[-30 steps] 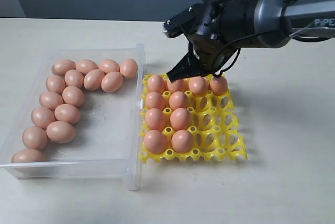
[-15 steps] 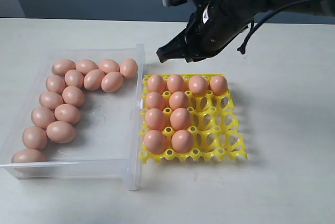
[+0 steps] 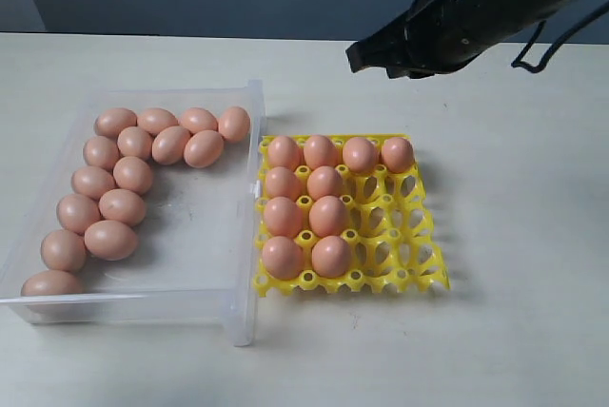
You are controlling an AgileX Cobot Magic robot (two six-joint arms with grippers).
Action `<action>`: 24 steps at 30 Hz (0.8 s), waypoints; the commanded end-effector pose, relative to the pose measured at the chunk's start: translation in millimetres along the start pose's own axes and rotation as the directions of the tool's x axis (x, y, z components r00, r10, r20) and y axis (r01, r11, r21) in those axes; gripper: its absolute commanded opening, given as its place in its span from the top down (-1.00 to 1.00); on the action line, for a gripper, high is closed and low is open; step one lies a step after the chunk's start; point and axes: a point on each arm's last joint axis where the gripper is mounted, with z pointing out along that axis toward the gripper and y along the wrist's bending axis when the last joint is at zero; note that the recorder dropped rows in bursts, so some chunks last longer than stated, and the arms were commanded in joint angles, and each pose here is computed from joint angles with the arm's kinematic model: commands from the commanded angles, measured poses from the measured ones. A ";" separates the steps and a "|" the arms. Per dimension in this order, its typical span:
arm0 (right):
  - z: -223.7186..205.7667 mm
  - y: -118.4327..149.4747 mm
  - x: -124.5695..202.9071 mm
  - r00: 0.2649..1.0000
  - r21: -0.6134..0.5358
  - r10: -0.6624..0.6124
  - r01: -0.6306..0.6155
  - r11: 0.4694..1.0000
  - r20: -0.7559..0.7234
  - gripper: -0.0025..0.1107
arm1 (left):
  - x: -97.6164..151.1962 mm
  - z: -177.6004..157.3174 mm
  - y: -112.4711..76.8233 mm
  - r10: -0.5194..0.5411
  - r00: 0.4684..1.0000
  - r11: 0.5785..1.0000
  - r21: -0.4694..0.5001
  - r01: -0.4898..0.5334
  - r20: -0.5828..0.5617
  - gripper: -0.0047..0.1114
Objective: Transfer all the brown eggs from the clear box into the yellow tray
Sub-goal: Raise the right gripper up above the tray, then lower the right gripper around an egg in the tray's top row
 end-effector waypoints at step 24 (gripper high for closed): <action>81.8 27.0 30.3 0.991 -0.010 -0.015 0.014 1.000 -0.131 0.12 | 0.1 0.0 -0.1 -0.002 1.000 1.000 0.001 0.002 0.011 0.91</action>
